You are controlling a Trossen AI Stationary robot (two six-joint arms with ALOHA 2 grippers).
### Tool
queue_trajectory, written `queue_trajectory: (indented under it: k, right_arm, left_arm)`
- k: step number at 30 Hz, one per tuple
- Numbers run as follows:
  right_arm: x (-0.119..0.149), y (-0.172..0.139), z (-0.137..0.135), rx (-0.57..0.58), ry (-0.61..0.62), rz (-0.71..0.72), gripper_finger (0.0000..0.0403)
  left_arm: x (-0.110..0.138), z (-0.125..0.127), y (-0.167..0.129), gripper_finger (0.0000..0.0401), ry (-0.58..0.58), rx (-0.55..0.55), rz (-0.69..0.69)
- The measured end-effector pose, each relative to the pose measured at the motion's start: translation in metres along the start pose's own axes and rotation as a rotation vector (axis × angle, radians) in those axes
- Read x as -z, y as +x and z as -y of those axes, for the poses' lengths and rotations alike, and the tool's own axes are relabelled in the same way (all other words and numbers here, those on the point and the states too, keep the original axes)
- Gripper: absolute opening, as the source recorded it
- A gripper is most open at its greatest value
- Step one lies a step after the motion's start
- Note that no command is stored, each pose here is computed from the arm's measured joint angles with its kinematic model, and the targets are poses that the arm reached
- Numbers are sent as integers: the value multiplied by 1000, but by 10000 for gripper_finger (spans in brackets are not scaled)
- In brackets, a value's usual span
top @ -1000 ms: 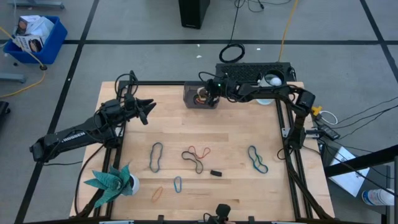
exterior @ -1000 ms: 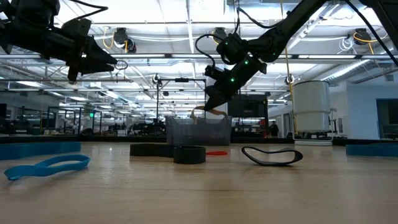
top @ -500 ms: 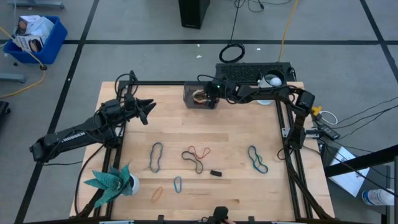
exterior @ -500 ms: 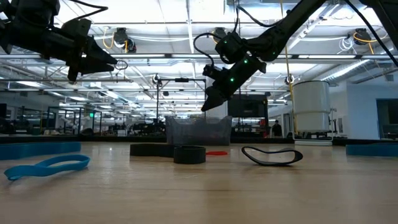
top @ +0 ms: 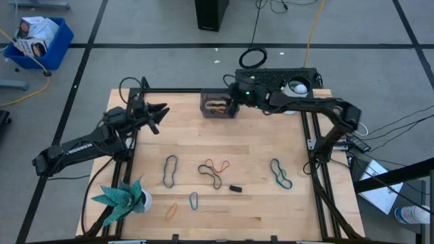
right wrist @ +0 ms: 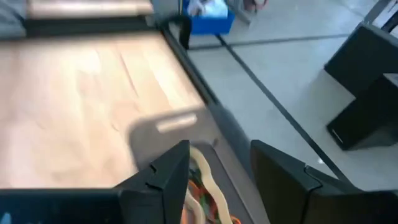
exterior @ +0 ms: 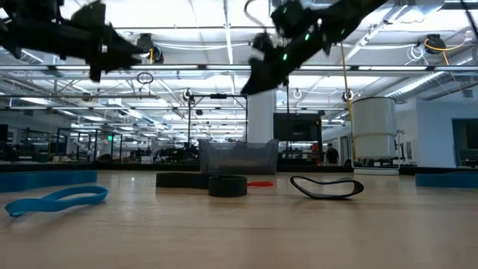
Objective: Pick and place rubber bands into bin
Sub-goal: Put the top left blue rubber band into the black bin
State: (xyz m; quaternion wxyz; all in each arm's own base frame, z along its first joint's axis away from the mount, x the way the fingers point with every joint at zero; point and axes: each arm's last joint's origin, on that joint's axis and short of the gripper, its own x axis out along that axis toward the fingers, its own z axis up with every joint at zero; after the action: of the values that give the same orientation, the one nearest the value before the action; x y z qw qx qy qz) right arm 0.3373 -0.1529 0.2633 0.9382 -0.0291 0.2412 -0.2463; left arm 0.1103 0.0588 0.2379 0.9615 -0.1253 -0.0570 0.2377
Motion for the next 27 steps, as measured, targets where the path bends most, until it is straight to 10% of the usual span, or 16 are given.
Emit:
queue_trajectory:
  k: [13, 27]
  right_arm:
    - [-23, -136, -16, -249, -37, 158, 162]
    - [47, -174, -6, -200, 174, 442, 160]
  left_arm:
    - [-48, 16, 8, 150, 107, 97, -14]
    - [-78, 43, 43, 149, 268, 84, -900]
